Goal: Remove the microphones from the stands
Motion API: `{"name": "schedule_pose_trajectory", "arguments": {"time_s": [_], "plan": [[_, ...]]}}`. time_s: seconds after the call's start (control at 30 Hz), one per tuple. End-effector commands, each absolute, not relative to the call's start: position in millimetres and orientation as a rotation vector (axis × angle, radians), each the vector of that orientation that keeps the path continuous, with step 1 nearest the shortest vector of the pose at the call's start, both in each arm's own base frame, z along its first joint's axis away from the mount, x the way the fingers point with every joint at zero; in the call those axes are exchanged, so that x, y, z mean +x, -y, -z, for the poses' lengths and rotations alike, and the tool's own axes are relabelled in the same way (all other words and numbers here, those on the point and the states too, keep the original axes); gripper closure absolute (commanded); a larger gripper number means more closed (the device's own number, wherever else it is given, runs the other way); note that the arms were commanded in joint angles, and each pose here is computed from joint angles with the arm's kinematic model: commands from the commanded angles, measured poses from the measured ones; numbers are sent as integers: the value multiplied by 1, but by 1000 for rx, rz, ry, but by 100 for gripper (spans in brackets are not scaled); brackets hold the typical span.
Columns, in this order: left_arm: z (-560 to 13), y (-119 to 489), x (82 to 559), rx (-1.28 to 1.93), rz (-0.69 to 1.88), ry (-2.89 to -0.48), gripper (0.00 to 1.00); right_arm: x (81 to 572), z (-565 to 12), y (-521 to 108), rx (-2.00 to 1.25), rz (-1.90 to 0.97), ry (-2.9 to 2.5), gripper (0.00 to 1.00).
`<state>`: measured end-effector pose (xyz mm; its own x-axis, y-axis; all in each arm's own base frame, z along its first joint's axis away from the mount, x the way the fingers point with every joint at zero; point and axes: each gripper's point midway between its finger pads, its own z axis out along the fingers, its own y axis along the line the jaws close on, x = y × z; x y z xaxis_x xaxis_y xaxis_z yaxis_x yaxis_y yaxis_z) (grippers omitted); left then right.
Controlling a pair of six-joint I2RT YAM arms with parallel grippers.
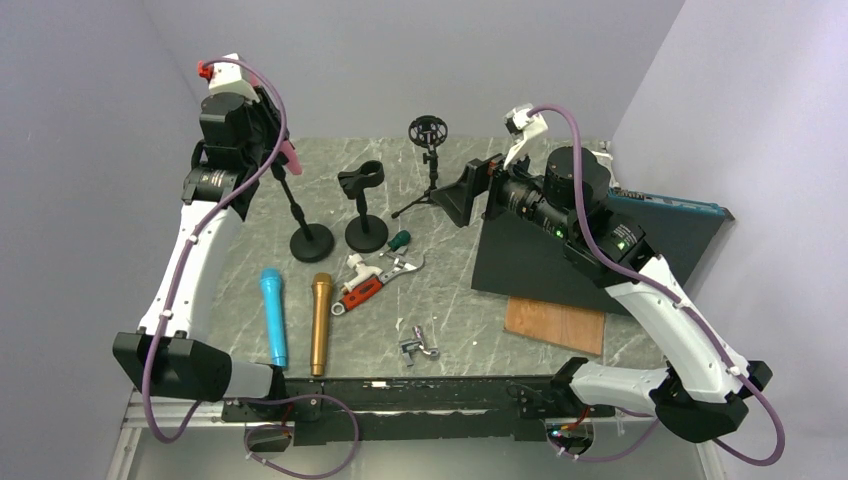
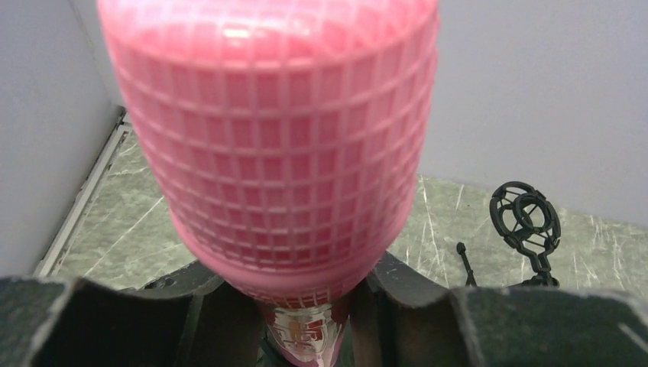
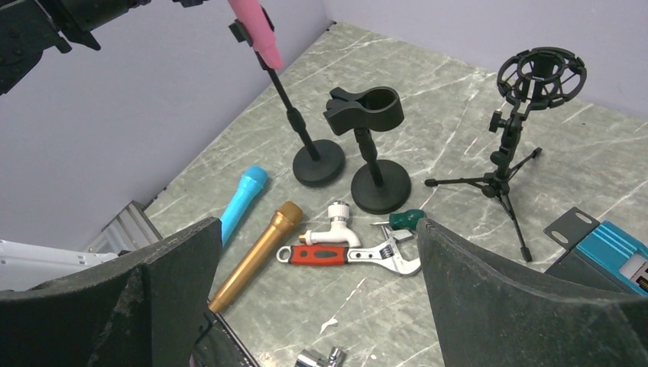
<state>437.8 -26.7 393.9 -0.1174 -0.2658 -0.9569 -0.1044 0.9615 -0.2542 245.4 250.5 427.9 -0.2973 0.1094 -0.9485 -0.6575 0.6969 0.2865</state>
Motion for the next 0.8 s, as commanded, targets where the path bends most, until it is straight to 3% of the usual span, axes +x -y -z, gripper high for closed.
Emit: {"name": "schedule_pose_trajectory", "arguments": {"time_s": [0.0,0.17,0.23,0.33,0.43,0.57,0.77], "plan": [[-442,23,413,-286,152,-1531,100,244,-443,-253,-441,-828,-1674,0],[-426,30,409,-332,217,-1565,100,244,-442,-256,-443,-837,-1680,0],[-422,33,409,-352,244,-1586,91,245,-442,-257,-442,-840,-1683,0],[-417,41,411,-367,292,-1633,61,245,-442,-257,-436,-846,-1685,0],[-417,43,408,-393,316,-1662,41,245,-443,-259,-438,-855,-1686,0],[-424,44,398,-409,341,-1658,4,246,-443,-262,-439,-863,-1691,0],[-420,44,371,-449,378,-1673,1,250,-441,-263,-418,-861,-1708,0]]}}
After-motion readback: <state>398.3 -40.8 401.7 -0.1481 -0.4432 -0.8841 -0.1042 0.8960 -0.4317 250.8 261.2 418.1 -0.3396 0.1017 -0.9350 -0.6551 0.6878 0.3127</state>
